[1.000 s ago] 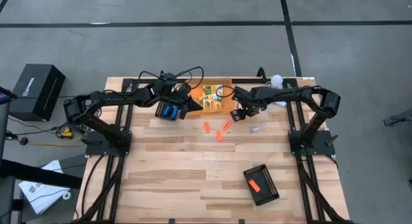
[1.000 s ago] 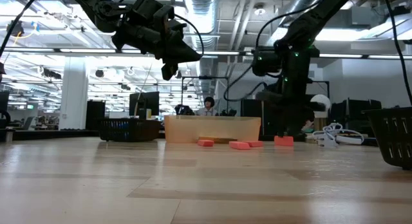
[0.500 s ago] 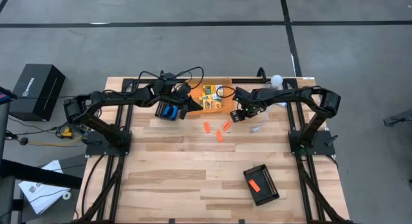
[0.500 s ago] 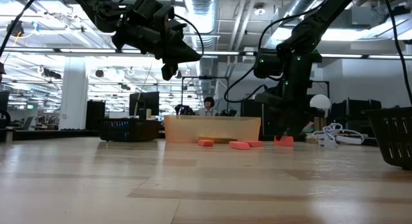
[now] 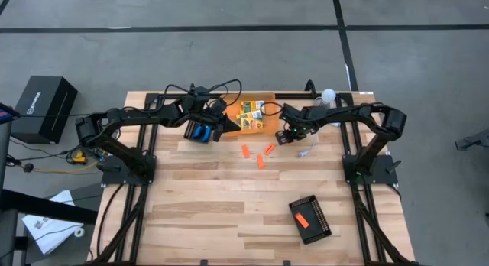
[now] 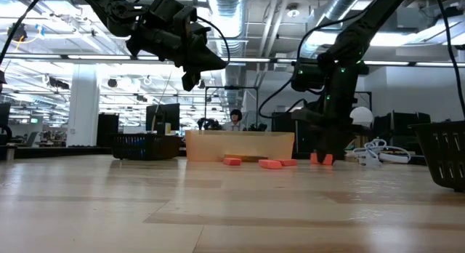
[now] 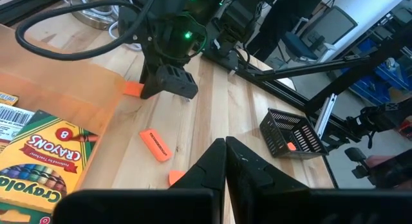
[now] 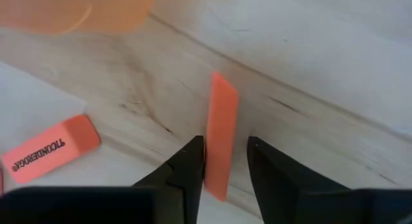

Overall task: Pick & Place School Supplies
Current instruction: Put the orange eraser into the bottom black bin

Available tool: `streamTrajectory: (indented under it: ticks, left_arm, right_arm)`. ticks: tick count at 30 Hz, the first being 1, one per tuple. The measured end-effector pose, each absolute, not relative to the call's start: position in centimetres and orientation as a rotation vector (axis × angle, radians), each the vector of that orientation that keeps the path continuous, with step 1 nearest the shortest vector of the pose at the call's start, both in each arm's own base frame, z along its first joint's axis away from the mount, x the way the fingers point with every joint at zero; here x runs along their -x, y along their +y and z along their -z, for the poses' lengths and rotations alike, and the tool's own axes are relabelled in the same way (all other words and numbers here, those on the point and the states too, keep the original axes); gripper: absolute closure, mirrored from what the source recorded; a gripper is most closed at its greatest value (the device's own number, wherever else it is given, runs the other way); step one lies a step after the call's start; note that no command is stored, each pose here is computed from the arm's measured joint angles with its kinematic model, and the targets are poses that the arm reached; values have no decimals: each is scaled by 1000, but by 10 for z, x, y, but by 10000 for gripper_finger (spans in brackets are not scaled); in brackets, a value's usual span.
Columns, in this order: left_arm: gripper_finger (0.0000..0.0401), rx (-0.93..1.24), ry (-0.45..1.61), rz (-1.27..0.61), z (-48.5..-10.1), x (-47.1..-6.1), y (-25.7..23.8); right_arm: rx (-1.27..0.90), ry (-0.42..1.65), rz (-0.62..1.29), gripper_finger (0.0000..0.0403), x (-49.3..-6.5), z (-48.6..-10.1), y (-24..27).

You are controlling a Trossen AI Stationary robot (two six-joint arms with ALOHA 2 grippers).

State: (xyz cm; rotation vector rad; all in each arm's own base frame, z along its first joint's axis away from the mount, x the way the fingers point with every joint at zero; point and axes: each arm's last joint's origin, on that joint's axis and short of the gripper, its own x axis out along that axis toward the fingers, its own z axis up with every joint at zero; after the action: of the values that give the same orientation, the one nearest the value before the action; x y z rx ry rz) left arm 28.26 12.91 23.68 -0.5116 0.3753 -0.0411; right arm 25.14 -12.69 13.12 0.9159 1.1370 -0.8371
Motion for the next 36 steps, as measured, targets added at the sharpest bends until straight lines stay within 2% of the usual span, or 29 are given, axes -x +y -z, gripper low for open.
streamTrajectory:
  ticks: [3,8,14,17,26,31,36]
  left_arm:
    - [399,511,375,41,-237,-283,129]
    - [399,512,375,41,-237,-283,129]
    - [399,512,375,41,-237,-283,129]
    - [399,511,375,41,-237,-283,129]
    - [399,504,374,43,-237,-283,129]
    - [399,504,374,42,-237,-283,129]
    - [399,502,374,39,-237,-283,129]
  right_arm:
    - [-905,1147,823,306,-251,-130,-127]
    - [-898,1146,784,381,-250,-129,-129]
    - [-917,1121,756,380,-251,-133,-131]
    - [-923,1040,706,380,-255,-140,-131]
    - [-917,669,578,380,-253,-214,-136]
    - [-915,683,460,380,-240,-243,-106]
    - [-946,796,413,380,-225,-255,-67]
